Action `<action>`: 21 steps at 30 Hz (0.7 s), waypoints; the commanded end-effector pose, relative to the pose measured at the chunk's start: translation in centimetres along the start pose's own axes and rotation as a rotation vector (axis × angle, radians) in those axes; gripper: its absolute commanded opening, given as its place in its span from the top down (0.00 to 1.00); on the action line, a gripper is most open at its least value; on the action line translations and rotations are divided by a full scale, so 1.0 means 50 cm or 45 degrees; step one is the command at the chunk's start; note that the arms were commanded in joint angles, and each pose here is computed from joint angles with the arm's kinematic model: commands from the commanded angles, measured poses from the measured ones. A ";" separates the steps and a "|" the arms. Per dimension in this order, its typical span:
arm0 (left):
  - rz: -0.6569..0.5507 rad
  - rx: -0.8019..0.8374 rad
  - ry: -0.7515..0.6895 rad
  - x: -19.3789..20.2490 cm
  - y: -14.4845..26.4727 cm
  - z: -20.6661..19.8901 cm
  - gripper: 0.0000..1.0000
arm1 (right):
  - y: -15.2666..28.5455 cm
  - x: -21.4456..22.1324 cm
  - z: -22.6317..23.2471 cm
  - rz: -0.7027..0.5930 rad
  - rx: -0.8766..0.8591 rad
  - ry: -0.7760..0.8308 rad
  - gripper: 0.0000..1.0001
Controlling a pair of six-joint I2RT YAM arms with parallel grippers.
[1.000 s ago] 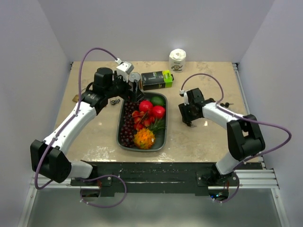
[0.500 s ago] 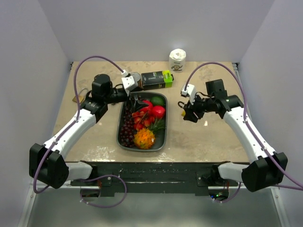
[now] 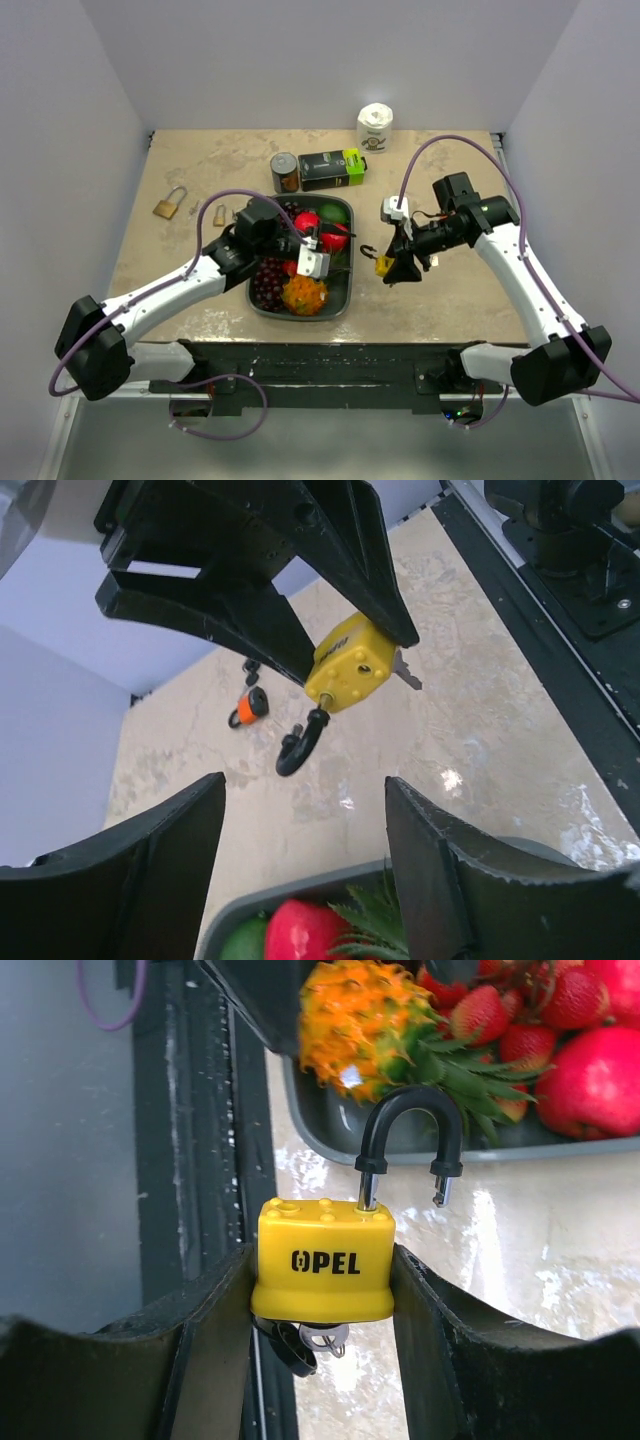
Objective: Lock with the key
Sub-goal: Pick up the lock from the center of the board.
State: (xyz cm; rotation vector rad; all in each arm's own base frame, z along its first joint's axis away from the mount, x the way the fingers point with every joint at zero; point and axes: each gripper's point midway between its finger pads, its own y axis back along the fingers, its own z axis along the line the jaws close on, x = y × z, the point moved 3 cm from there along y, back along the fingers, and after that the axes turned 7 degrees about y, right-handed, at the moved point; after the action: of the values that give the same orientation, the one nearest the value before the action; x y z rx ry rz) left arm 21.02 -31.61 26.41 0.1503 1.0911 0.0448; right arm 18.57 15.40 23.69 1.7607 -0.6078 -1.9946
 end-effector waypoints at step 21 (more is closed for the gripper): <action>-0.037 0.075 -0.319 -0.028 -0.074 -0.011 0.76 | -0.003 -0.066 0.071 -0.129 -0.168 0.070 1.00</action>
State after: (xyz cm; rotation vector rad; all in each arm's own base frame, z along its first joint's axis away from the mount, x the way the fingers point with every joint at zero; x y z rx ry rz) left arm 19.96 -34.55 24.54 0.2181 0.9505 0.0273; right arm 16.17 16.81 24.49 1.7307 -0.4659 -1.9754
